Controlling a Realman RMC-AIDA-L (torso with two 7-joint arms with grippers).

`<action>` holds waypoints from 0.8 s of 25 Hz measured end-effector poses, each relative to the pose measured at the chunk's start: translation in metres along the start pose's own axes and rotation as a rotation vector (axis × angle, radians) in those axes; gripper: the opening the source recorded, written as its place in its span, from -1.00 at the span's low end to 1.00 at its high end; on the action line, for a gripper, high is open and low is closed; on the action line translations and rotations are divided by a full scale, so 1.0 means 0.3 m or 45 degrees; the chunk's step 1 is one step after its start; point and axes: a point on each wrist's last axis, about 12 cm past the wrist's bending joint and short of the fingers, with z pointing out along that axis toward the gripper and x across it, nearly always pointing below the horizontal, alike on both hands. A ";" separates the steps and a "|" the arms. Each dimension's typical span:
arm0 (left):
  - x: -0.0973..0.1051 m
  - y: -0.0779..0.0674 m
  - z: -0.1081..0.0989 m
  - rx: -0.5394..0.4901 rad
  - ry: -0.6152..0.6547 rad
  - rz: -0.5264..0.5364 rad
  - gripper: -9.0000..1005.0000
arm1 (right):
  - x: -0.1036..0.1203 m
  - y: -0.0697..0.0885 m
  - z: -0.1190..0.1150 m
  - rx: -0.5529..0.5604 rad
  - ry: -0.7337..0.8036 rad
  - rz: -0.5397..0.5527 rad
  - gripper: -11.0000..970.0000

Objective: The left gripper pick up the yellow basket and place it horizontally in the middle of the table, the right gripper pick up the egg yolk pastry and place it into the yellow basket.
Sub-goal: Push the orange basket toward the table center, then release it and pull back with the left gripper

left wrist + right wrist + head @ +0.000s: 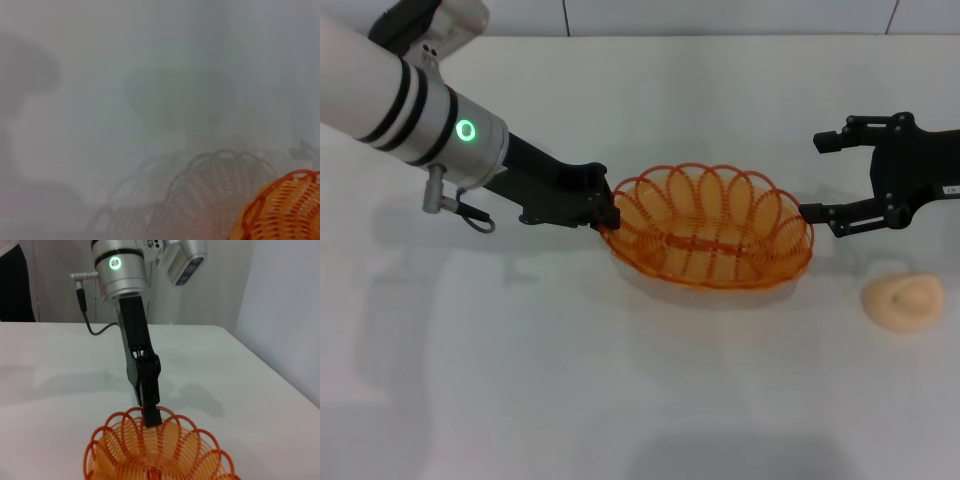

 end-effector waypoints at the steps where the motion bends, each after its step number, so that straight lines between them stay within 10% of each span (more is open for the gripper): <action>1: 0.002 0.003 0.008 0.004 0.000 -0.011 -0.84 | 0.001 0.001 -0.002 0.000 0.001 0.000 0.75; 20: 0.016 0.029 0.046 0.044 -0.008 -0.077 -0.82 | 0.023 0.016 -0.031 0.023 0.004 -0.007 0.75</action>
